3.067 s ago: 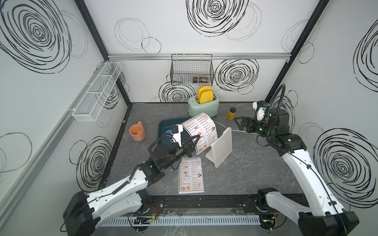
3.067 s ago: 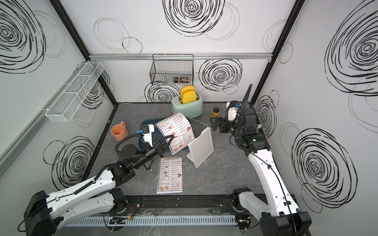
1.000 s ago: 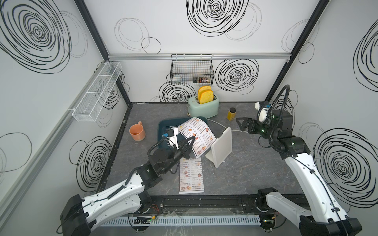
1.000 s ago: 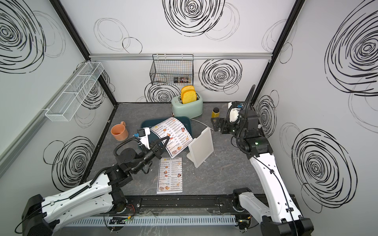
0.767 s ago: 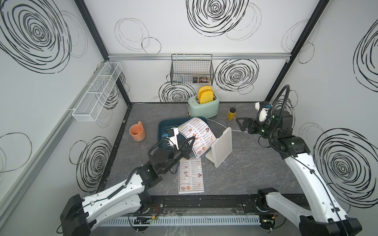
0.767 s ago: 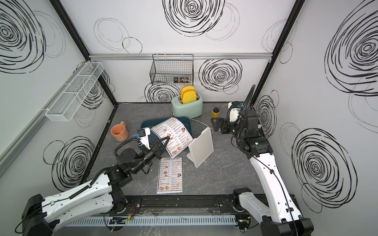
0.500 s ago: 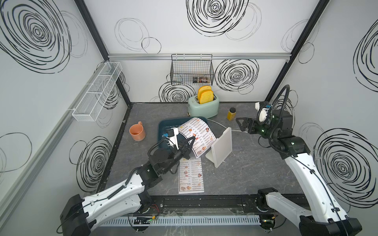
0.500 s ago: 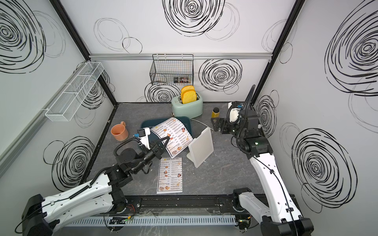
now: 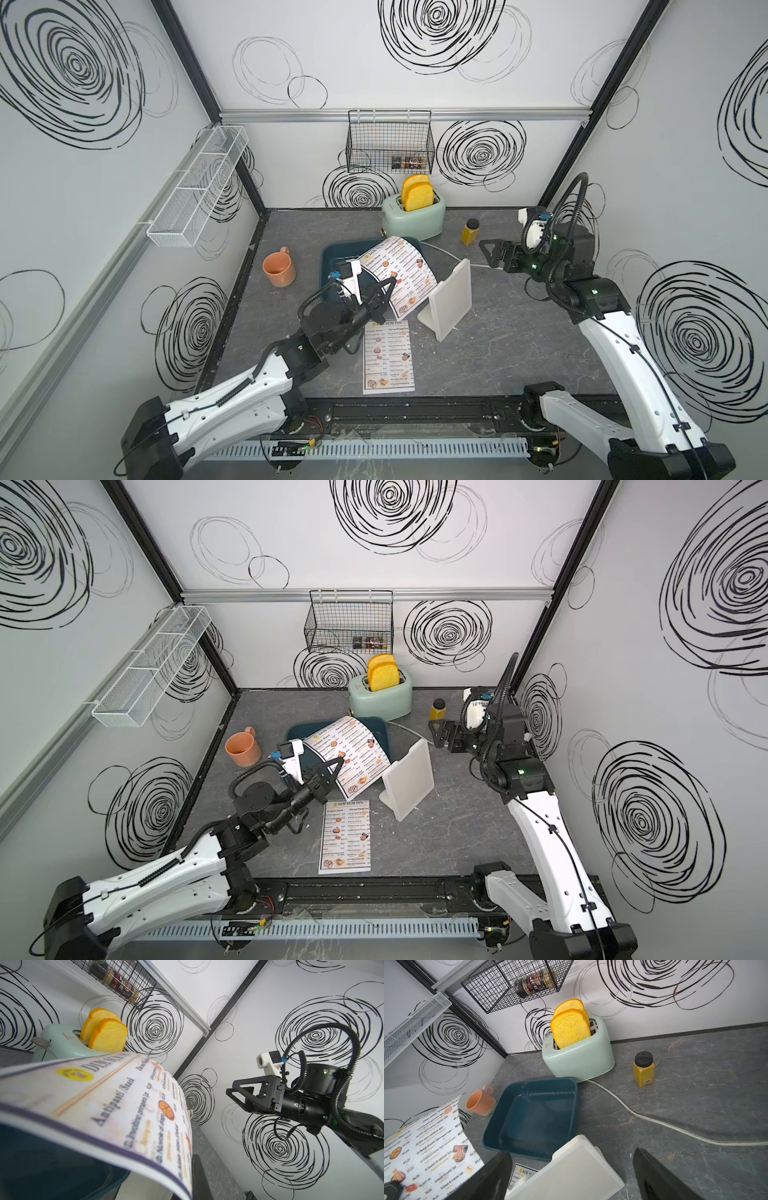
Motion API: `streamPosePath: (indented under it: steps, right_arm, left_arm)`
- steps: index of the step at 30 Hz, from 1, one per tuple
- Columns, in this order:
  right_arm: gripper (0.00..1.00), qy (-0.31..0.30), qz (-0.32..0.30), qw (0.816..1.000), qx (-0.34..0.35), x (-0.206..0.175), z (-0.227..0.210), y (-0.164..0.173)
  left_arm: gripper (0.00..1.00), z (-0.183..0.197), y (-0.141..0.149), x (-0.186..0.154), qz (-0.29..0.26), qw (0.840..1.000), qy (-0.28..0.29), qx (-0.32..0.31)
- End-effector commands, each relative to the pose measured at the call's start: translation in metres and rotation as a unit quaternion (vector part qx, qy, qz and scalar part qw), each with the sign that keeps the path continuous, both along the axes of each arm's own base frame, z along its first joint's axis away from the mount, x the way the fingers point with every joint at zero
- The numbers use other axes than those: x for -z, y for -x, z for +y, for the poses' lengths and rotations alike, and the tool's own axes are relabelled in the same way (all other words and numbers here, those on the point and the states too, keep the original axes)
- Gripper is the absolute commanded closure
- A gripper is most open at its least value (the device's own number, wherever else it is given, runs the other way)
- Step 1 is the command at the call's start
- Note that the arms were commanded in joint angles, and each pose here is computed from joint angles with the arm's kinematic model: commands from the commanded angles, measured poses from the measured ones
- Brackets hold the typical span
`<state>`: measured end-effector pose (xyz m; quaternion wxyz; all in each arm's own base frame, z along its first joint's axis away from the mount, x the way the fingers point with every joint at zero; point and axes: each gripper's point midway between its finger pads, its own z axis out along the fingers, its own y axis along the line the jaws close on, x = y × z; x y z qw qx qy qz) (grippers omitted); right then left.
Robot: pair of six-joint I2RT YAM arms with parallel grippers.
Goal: Replace the menus in the menu holders
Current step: Insert the menu into the menu holder.
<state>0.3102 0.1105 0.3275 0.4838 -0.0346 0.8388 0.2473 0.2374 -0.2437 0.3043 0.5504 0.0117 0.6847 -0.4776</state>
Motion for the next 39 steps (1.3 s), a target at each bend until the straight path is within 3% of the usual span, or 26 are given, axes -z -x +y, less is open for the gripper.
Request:
streamPosePath:
  steps: [1, 39]
  right_arm:
    - [0.04, 0.006, -0.004, 1.0, 0.001, -0.001, -0.002, 0.005]
    - [0.04, 0.007, -0.004, 1.0, 0.002, -0.002, -0.002, 0.006]
  left_arm:
    - [1.0, 0.0, 0.004, -0.01, -0.012, 1.0, 0.024, 0.006]
    - [1.0, 0.0, 0.006, -0.013, -0.023, 0.999, 0.032, 0.012]
